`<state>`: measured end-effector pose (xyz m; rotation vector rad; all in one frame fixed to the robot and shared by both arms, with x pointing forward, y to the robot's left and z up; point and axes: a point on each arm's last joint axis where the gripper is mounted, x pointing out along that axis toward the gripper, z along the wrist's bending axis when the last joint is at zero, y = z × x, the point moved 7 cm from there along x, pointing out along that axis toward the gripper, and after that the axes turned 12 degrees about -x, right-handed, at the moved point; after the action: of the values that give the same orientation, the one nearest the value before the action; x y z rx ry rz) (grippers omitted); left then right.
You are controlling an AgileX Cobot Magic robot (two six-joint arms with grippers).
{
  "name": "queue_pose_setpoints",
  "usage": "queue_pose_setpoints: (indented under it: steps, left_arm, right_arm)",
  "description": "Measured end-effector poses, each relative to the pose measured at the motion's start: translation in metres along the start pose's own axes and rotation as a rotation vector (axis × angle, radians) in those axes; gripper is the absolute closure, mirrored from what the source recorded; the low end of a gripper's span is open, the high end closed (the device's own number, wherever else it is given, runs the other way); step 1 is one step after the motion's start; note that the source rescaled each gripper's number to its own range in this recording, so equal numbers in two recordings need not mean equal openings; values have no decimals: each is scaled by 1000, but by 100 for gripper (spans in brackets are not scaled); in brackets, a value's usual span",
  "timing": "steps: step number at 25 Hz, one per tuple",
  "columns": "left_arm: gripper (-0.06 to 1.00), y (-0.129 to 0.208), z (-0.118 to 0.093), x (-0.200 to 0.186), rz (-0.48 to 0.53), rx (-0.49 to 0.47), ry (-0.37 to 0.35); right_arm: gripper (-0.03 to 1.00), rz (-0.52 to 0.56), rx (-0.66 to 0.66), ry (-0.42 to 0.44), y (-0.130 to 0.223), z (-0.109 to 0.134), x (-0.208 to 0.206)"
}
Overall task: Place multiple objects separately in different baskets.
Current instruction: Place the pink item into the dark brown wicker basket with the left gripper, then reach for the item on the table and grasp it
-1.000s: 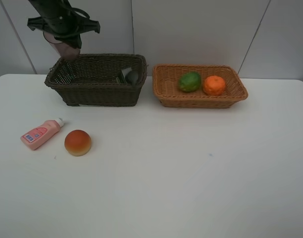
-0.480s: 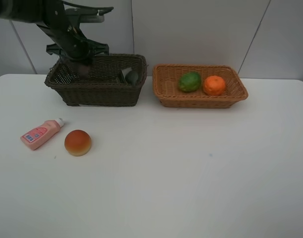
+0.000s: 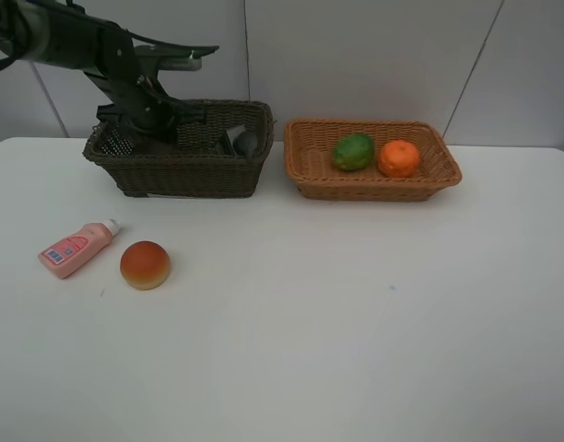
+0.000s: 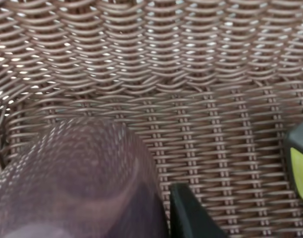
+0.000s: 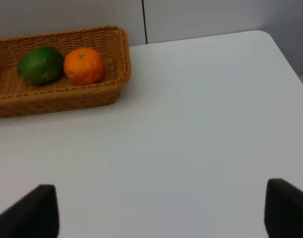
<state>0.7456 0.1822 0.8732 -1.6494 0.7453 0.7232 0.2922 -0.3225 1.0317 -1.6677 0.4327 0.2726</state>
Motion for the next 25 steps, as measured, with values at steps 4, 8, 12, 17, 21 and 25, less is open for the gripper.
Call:
queue_pose_setpoints:
  steps: [4,8,12,17,21,25]
  left_arm:
    - [68,1,-2,0,4,27,12]
    - [13,-1,-3,-2,1,39,15]
    - [-4,-11,-6,-15,-27,38,25]
    - [-5,-25,-12,-45,-54,44,33]
    - [-5,-24,-18,-72,-19,98,21]
    - [-5,-15,-20,-94,21,125,9]
  right_arm:
    - [15,0,0,0,0,0,0]
    - [15,0,0,0,0,0,0]
    - [15,0,0,0,0,0,0]
    - [15,0,0,0,0,0,0]
    - [15,0,0,0,0,0,0]
    - [15,0,0,0,0,0,0]
